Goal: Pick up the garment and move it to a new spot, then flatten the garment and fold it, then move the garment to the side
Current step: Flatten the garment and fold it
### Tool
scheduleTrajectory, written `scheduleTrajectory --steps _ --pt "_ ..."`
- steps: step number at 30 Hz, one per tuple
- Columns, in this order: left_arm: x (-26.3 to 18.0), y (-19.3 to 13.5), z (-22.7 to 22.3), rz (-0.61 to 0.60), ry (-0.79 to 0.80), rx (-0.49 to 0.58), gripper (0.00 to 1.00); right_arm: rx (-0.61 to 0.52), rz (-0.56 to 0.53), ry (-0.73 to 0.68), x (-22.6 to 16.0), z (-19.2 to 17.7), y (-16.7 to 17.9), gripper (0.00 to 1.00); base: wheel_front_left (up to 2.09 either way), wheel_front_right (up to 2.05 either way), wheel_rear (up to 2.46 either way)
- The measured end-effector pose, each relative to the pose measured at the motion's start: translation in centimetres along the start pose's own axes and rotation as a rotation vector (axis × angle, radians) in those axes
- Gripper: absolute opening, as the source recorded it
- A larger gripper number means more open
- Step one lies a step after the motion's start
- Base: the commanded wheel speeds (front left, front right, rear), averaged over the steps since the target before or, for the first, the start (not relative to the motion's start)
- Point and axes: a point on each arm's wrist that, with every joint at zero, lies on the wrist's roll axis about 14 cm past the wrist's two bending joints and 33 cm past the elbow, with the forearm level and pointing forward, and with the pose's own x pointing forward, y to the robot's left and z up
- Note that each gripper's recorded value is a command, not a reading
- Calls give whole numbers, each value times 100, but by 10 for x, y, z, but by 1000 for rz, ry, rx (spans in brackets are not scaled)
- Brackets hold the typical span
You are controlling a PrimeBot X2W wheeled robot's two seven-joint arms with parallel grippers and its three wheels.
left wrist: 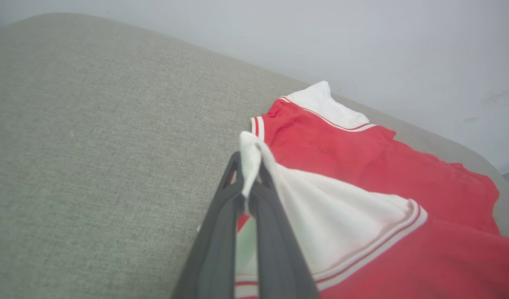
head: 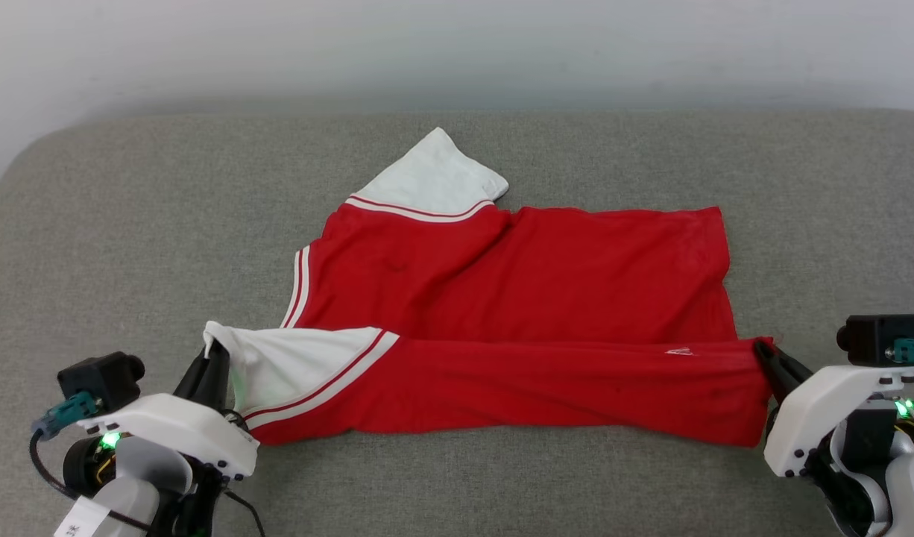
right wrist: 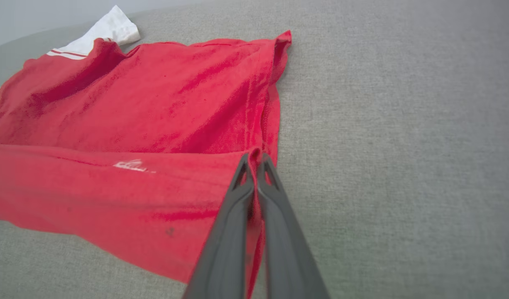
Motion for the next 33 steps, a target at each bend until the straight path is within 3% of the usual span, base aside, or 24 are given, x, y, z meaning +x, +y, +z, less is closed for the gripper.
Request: scheduleTrajectory --steps 5,14,15,16,17,18,19,20,27,33 --pt "28 -1 -31 -13 79 -13 0 -1 11 65 33 -19 1 0 0 0 0" --pt "38 -5 -75 -49 233 -10 0 8 34 137 52 -47 6 0 0 0 0" --pt "39 -6 -76 -52 235 -11 0 13 38 132 53 -47 7 20 0 0 0" --pt "39 -5 -76 -51 237 -10 0 18 42 119 53 -46 8 70 0 0 0" --pt "39 -6 -76 -53 238 -10 19 25 46 113 53 -46 9 100 0 0 0" --pt "38 -5 -77 -48 238 -11 43 27 52 97 53 -43 11 100 0 0 0" --pt "37 -5 -76 -46 235 -11 85 37 54 65 52 -38 11 100 0 0 0" --pt "36 -3 -75 -41 232 -7 100 51 57 23 52 -31 12 100 0 0 0" --pt "32 7 -42 -5 123 21 100 40 74 -294 34 33 13 100 0 0 0" --pt "22 19 -13 20 78 46 100 13 54 -430 8 56 7 100 0 0 0"
